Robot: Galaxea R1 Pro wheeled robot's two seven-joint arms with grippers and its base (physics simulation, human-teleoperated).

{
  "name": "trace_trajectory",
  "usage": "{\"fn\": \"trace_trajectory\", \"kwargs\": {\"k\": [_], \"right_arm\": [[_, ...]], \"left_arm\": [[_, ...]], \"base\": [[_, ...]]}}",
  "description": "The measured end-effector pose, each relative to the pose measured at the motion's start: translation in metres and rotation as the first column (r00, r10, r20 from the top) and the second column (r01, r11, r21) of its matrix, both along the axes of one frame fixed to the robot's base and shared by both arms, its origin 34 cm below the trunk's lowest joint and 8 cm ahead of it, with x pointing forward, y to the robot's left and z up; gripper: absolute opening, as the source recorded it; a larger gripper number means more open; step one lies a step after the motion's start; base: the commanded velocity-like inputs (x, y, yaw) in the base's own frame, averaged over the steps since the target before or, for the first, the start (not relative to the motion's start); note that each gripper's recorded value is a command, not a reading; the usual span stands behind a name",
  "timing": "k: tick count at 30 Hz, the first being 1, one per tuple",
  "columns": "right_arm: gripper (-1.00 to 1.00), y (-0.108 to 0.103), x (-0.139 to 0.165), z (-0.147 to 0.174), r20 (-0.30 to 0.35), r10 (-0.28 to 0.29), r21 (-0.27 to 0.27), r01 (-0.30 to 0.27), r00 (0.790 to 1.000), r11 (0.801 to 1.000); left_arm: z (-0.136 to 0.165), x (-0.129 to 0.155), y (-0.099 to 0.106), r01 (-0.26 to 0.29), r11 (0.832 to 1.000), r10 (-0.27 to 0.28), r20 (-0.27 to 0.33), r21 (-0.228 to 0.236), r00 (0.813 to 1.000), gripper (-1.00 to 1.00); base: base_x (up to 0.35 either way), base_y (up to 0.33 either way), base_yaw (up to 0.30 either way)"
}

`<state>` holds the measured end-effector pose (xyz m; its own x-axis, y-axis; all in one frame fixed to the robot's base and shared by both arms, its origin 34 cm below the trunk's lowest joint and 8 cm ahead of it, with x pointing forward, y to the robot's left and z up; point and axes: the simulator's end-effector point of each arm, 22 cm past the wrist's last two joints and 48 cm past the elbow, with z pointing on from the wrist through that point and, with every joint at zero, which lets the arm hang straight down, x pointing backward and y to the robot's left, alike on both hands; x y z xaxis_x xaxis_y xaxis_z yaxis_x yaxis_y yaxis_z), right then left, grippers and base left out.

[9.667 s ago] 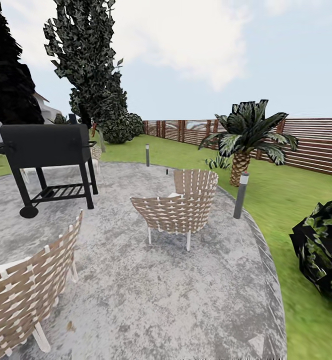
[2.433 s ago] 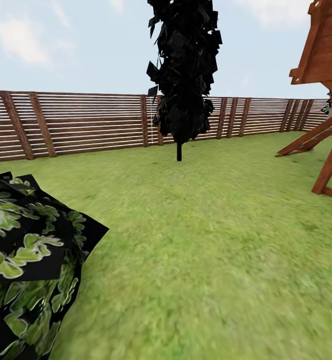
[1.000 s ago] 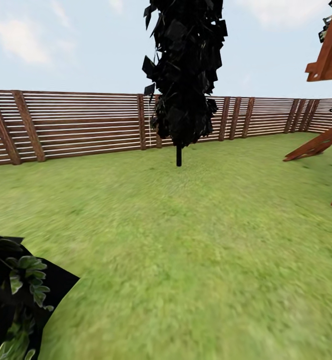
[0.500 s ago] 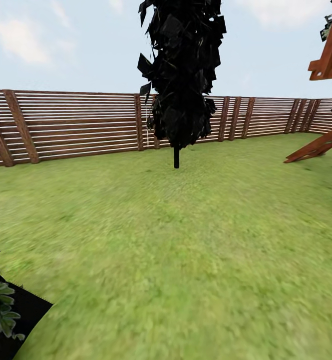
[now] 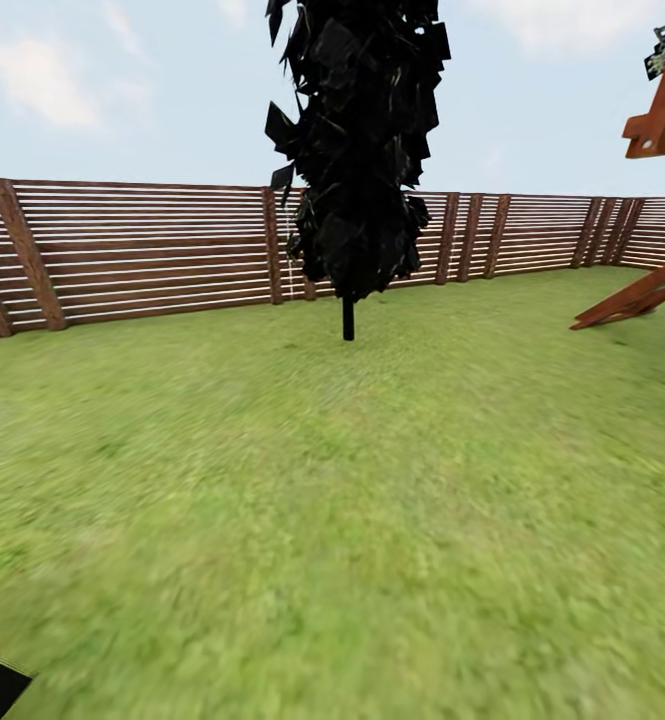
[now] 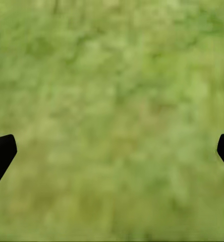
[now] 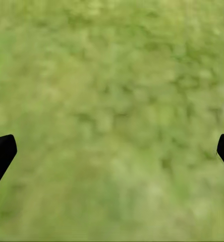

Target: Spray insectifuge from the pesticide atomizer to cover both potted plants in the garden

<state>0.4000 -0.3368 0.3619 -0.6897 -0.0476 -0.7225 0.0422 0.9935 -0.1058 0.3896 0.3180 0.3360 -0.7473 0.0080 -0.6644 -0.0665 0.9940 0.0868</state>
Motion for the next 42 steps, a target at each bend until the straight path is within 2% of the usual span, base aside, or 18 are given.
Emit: {"fn": "trace_trajectory", "kwargs": {"k": [19,42], "right_arm": [[1.00,-0.0015,0.0000,0.0003,0.002,-0.002,-0.005,0.002,1.000,1.000],[1.00,-0.0012,-0.0001,0.0002,0.002,-0.001,-0.006,0.001,1.000,1.000]], "left_arm": [[-0.0001,-0.0003,0.0001,-0.001,1.000,0.001,0.000,0.000,1.000,1.00],[-0.0030,-0.0053,0.0005,-0.005,1.000,0.005,-0.013,-0.002,1.000,1.00]], "base": [[0.317,-0.158,0.015],[0.329,-0.089,0.258]]}}
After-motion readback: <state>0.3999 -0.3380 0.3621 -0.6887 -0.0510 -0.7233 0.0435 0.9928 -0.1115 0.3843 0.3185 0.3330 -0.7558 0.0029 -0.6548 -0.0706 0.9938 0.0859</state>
